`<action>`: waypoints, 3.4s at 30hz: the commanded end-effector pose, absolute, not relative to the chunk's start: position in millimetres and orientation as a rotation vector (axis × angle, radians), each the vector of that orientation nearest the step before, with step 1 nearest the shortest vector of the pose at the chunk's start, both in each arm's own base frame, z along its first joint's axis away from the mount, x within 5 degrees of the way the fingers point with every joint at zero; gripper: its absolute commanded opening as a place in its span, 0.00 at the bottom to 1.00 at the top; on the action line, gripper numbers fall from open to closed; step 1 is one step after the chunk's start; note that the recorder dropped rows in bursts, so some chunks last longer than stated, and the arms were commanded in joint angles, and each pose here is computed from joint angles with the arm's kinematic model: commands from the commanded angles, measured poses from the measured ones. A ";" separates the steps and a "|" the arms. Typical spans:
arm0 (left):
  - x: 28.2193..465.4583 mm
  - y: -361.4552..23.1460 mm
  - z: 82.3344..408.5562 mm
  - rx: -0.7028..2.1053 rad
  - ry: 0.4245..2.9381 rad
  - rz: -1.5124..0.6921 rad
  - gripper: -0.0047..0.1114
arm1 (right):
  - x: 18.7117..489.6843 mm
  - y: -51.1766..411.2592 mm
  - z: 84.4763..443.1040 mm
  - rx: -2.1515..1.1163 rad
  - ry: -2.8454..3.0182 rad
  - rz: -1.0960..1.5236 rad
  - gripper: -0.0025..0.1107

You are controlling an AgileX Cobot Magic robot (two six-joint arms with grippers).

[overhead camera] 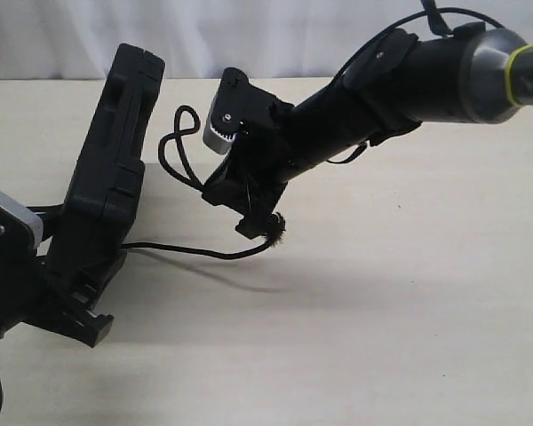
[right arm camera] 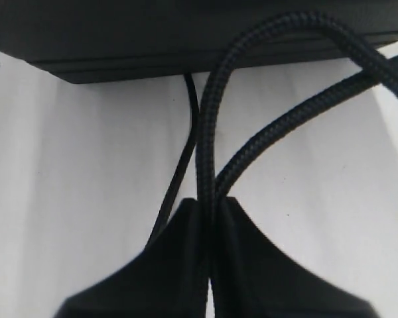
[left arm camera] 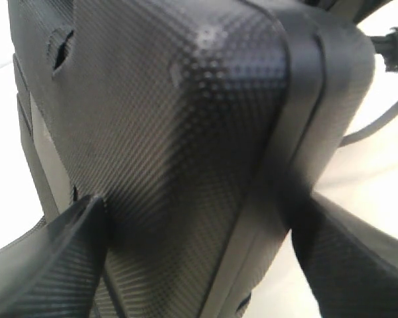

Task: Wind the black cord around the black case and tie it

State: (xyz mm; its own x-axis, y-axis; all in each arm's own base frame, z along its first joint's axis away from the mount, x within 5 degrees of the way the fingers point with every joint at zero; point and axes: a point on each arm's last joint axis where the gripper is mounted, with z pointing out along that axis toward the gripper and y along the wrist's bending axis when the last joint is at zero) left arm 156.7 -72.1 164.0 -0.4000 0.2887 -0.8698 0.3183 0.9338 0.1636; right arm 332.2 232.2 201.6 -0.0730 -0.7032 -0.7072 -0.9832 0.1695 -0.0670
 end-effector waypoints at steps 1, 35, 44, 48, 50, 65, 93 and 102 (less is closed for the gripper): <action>153.7 -71.6 159.5 0.409 2.061 -0.063 0.04 | 328.1 232.0 212.6 -1.640 1.749 0.577 0.07; 151.5 -75.2 157.7 0.504 2.064 -0.072 0.04 | 326.1 246.3 200.6 -1.835 1.617 0.250 0.07; 151.3 -75.2 157.4 0.504 2.068 -0.073 0.04 | 317.9 253.2 200.9 -2.009 1.490 0.143 0.07; 151.3 -75.2 157.3 0.502 2.069 -0.074 0.04 | 318.1 260.0 212.8 -2.006 1.441 0.124 0.07; 151.1 -75.2 157.0 0.504 2.073 -0.075 0.04 | 320.2 262.5 220.6 -1.995 1.417 0.107 0.07; 150.4 -75.3 156.1 0.503 2.086 -0.080 0.04 | 327.3 274.6 241.3 -1.766 1.449 0.189 0.07; 151.0 -70.6 172.6 0.397 1.985 -0.094 0.83 | 328.4 272.6 242.4 -1.640 1.586 0.317 0.07; 135.2 -80.7 195.4 0.493 1.851 -0.314 0.83 | 328.7 272.5 242.5 -1.634 1.589 0.315 0.07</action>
